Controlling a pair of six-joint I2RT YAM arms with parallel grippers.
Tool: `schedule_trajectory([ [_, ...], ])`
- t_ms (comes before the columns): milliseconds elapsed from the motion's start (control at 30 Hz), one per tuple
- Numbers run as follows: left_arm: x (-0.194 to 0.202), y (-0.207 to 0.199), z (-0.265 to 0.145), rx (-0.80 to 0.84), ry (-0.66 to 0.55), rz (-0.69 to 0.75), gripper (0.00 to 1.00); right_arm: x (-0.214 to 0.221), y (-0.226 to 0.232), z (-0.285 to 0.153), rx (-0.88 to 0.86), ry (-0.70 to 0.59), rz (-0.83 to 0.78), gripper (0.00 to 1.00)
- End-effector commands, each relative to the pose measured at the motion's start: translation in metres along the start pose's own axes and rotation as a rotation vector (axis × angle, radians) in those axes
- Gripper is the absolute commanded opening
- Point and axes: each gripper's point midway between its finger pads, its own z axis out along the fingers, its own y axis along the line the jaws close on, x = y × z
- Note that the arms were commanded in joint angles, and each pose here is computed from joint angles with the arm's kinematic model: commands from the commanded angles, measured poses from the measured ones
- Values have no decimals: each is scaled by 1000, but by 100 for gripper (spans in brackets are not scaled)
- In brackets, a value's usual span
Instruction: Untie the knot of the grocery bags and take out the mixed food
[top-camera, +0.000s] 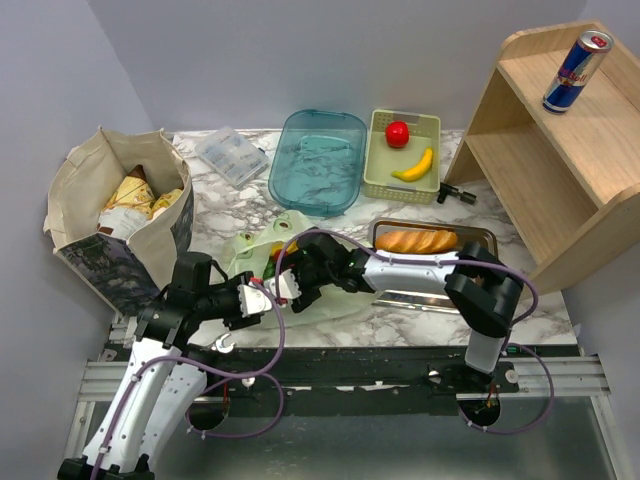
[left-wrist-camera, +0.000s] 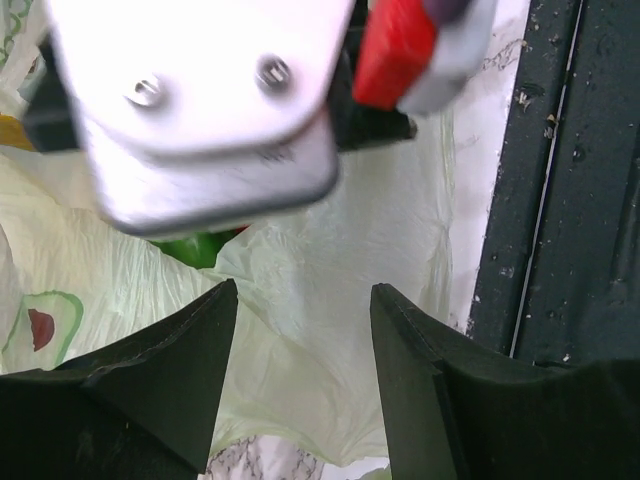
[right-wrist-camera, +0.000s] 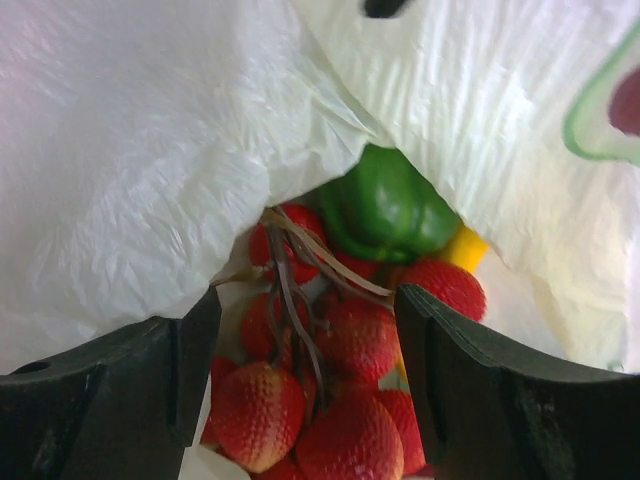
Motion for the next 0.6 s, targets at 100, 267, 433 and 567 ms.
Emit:
schedule_trajectory([
  [100, 1, -15, -5, 30, 0, 19, 58, 21, 20, 36, -65, 61, -191, 78],
  [267, 6, -17, -7, 30, 21, 16, 58, 25, 10, 40, -22, 90, -135, 35],
  [433, 9, -19, -6, 23, 22, 3, 58, -12, -25, 12, 106, 11, -21, 1],
  [567, 11, -16, -2, 15, 21, -29, 61, -38, -48, -18, 165, -83, 86, 1],
])
